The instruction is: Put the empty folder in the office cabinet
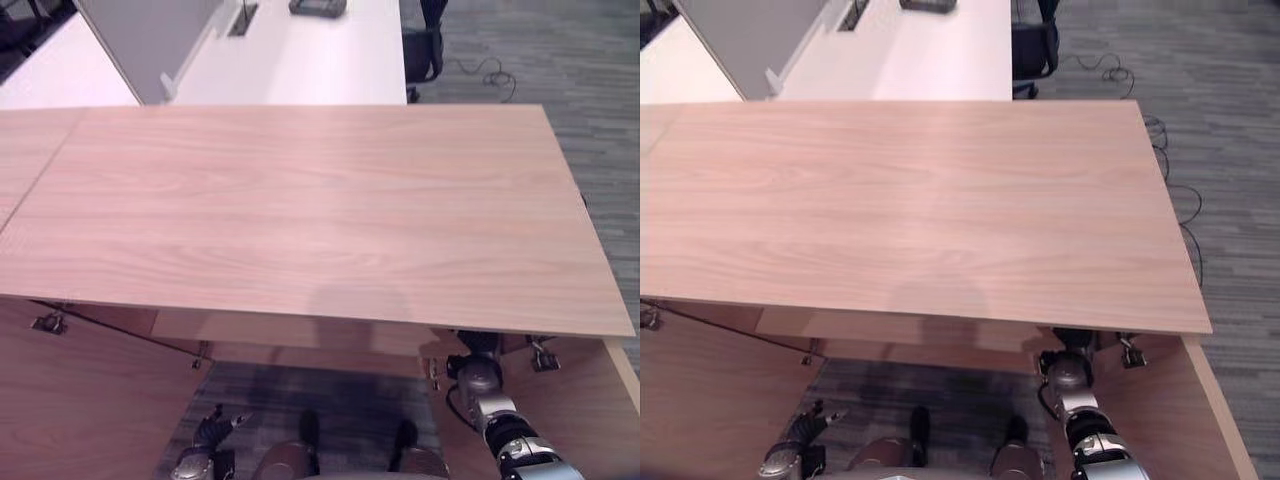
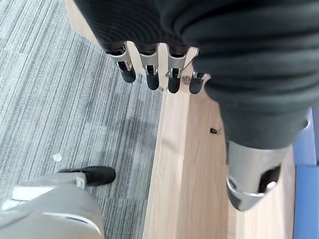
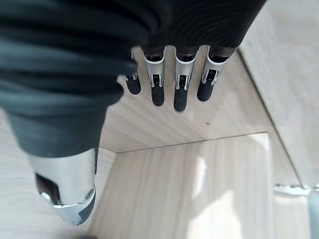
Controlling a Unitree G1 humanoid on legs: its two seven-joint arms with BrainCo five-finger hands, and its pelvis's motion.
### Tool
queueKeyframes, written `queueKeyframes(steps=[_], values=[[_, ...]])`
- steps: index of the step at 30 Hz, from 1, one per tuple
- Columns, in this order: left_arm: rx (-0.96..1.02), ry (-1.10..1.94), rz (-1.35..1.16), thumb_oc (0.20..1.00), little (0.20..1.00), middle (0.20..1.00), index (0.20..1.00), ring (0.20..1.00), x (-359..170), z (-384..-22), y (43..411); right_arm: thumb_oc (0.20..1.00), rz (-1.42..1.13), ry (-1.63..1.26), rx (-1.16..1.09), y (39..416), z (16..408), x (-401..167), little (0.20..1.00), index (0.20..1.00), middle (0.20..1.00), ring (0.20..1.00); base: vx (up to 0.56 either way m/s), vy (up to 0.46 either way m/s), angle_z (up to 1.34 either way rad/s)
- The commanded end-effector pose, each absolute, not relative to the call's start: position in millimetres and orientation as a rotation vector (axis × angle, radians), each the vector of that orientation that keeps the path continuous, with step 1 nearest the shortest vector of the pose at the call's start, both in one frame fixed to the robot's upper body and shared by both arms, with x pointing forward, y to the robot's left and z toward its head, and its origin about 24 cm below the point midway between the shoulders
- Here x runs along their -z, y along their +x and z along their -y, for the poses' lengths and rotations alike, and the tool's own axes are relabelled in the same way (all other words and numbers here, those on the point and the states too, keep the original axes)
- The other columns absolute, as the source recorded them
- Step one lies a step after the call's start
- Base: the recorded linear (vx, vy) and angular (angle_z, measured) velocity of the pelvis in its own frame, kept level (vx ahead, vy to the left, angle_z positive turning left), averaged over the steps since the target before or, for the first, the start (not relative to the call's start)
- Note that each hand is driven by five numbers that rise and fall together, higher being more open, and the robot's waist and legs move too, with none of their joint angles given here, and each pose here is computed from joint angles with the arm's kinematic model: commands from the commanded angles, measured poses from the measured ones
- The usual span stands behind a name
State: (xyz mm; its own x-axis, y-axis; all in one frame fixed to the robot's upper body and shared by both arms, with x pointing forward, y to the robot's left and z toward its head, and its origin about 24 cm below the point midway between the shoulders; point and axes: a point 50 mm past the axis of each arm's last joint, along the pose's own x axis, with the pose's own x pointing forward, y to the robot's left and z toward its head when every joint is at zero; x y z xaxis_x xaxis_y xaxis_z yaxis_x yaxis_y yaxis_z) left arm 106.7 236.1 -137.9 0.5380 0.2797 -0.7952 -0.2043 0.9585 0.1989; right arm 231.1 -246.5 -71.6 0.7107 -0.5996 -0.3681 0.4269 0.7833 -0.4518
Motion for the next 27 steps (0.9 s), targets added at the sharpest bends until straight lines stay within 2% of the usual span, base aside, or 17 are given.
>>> queueKeyframes(steps=[1,4,7,11,18,27], values=[[-0.286,0.120,-0.988,1.000,1.000,1.000,1.000,1.000,143.4,-233.4,103.5,1.000,-0.661,-0.378,0.664,204.5,276.4,86.9,1.000,1.000,1.000,1.000,0.07,-0.036,0.00],[-0.284,0.123,-1.025,1.000,1.000,1.000,1.000,1.000,148.0,-231.9,97.0,1.000,-0.747,-0.374,0.625,193.0,271.9,100.3,1.000,1.000,1.000,1.000,0.03,-0.043,0.04],[-0.279,0.157,-1.101,1.000,1.000,1.000,1.000,1.000,155.6,-232.9,88.6,1.000,-0.907,-0.398,0.496,172.9,261.0,121.8,1.000,1.000,1.000,1.000,0.00,-0.060,-0.06],[-0.283,0.169,-1.142,1.000,1.000,1.000,1.000,1.000,159.0,-233.5,84.1,1.000,-0.968,-0.422,0.419,162.6,254.7,130.3,1.000,1.000,1.000,1.000,0.01,-0.069,-0.01],[-0.245,0.178,-1.233,1.000,1.000,1.000,1.000,1.000,164.1,-235.6,74.2,1.000,-1.188,-0.394,0.225,121.1,243.2,152.9,1.000,1.000,1.000,1.000,0.02,-0.092,0.08],[-0.222,0.133,-1.231,1.000,1.000,1.000,1.000,1.000,163.6,-233.8,84.9,1.000,-1.286,-0.351,0.177,107.2,252.8,155.2,1.000,1.000,1.000,1.000,-0.13,-0.022,0.19]])
